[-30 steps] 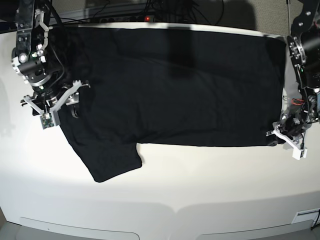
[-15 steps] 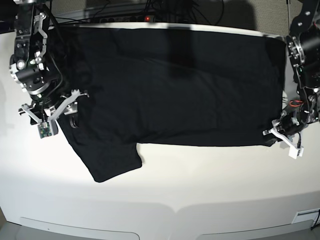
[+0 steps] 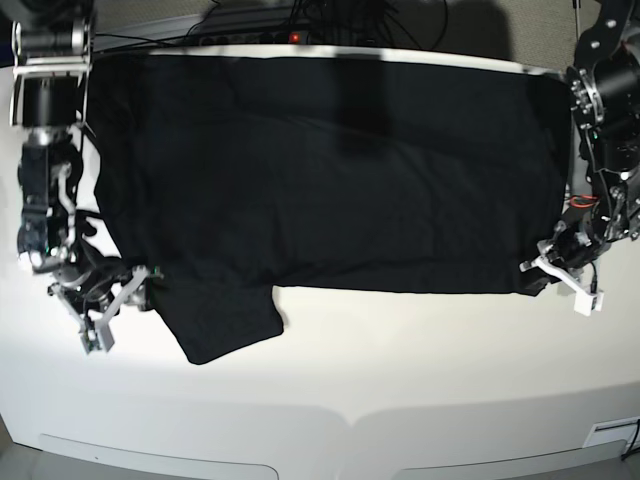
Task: Fold the T-shirt properly
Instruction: 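Reach both grippers to the hem corners of the shirt, then grasp the hem corners with both grippers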
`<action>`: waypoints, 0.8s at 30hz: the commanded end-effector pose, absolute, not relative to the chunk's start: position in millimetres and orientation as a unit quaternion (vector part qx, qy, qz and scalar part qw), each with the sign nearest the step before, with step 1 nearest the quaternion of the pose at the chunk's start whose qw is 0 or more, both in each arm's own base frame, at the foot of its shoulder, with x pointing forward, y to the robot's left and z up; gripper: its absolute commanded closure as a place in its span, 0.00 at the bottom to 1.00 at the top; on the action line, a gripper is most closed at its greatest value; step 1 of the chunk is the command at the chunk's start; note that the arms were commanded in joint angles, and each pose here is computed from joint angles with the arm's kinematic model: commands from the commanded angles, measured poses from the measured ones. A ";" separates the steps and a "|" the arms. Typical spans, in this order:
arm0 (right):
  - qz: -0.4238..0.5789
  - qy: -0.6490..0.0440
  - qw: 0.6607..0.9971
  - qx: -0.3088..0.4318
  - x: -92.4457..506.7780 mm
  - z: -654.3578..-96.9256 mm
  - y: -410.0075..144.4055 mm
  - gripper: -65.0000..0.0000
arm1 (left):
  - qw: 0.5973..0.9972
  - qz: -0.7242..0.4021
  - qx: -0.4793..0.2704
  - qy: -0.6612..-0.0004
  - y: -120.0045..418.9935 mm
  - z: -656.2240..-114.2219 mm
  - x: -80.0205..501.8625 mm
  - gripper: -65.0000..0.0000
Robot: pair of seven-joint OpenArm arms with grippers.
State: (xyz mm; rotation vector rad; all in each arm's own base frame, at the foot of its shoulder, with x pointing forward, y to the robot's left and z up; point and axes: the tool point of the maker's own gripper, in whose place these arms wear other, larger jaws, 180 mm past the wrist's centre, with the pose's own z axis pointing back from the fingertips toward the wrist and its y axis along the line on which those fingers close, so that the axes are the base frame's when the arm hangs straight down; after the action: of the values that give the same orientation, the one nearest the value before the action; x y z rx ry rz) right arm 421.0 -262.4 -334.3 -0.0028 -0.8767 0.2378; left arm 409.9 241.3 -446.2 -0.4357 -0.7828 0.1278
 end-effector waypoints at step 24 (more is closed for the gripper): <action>0.128 -0.300 0.945 0.016 484.3 -375.0 -269.9 0.47 | 0.906 0.049 -0.203 -0.368 234.2 -451.7 409.3 1.00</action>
State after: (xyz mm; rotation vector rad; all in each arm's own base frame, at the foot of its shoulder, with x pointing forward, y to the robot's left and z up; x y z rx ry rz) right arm 463.8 -267.4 -400.7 0.0392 -0.5423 0.2625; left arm 415.4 230.3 -444.5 -0.4550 -0.8224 0.1355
